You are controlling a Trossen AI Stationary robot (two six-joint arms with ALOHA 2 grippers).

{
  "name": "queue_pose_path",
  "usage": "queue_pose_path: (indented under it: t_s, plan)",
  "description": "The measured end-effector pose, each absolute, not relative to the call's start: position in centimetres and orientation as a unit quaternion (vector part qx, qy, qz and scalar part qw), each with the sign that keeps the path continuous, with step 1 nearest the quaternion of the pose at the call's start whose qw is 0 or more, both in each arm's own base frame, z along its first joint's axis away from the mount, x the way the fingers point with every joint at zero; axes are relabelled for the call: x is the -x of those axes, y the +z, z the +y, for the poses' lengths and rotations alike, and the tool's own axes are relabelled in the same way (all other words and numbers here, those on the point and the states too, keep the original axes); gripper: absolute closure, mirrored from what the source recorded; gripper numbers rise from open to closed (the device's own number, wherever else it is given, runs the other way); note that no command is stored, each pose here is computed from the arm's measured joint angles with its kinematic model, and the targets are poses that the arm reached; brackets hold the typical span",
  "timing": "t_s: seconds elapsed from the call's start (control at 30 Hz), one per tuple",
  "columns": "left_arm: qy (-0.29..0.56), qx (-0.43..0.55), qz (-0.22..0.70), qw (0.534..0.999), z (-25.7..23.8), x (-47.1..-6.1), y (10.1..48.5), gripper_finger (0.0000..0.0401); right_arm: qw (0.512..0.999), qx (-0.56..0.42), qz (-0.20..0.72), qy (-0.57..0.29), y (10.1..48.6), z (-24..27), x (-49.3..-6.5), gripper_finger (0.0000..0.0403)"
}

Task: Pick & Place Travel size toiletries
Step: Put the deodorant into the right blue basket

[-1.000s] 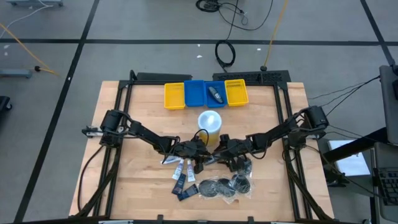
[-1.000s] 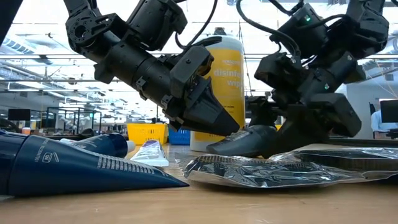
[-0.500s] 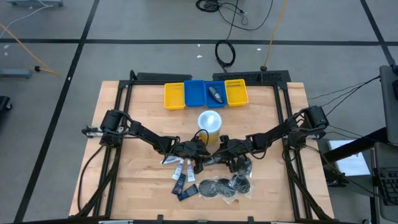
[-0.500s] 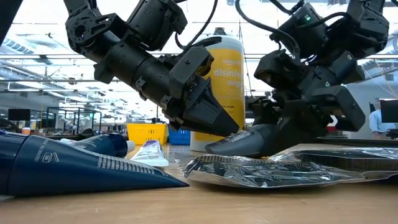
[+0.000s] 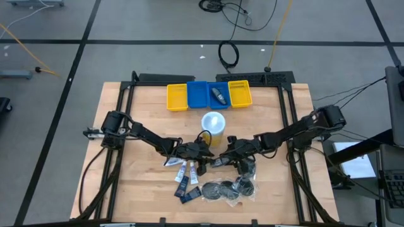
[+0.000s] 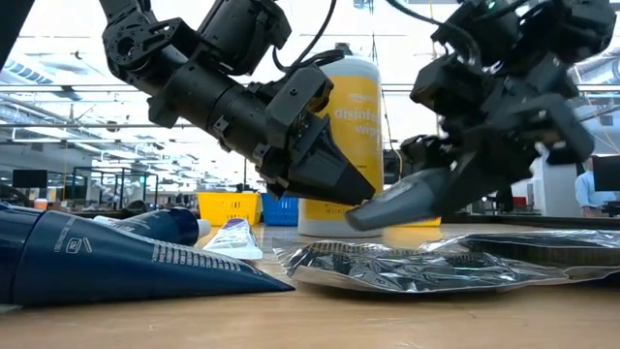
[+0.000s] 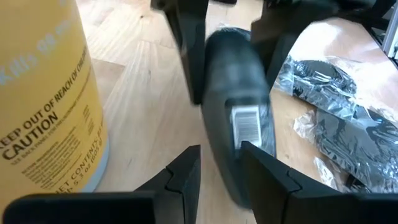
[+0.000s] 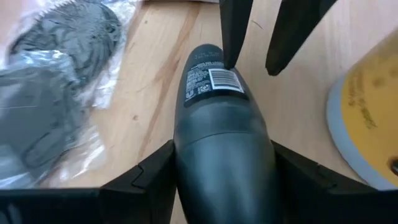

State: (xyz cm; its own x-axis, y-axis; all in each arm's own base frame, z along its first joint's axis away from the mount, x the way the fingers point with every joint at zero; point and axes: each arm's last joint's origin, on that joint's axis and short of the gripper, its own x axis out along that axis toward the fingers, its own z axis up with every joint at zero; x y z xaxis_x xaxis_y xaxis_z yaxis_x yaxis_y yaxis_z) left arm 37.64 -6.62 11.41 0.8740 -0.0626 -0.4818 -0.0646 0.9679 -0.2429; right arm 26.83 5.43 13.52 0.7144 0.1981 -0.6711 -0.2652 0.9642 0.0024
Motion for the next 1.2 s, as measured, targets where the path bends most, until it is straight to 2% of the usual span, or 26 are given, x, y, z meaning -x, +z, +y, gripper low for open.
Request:
queue_pose_path:
  t_s: [0.47,0.77,1.2]
  plan:
    - [-0.001,0.121,0.255,0.959,-6.6,-37.6,11.3,0.0288,0.913,-0.011,0.397,0.094,18.3,4.7,-22.5,0.0205]
    - [-0.001,0.123,0.252,0.96,-6.6,-37.6,11.4,0.0288,0.903,-0.01,0.428,-0.029,19.7,3.4,-19.5,0.0205]
    - [-0.001,0.125,0.25,0.96,-6.6,-37.6,11.4,0.0288,0.91,0.014,0.371,-0.187,20.8,0.9,-19.5,0.0205]
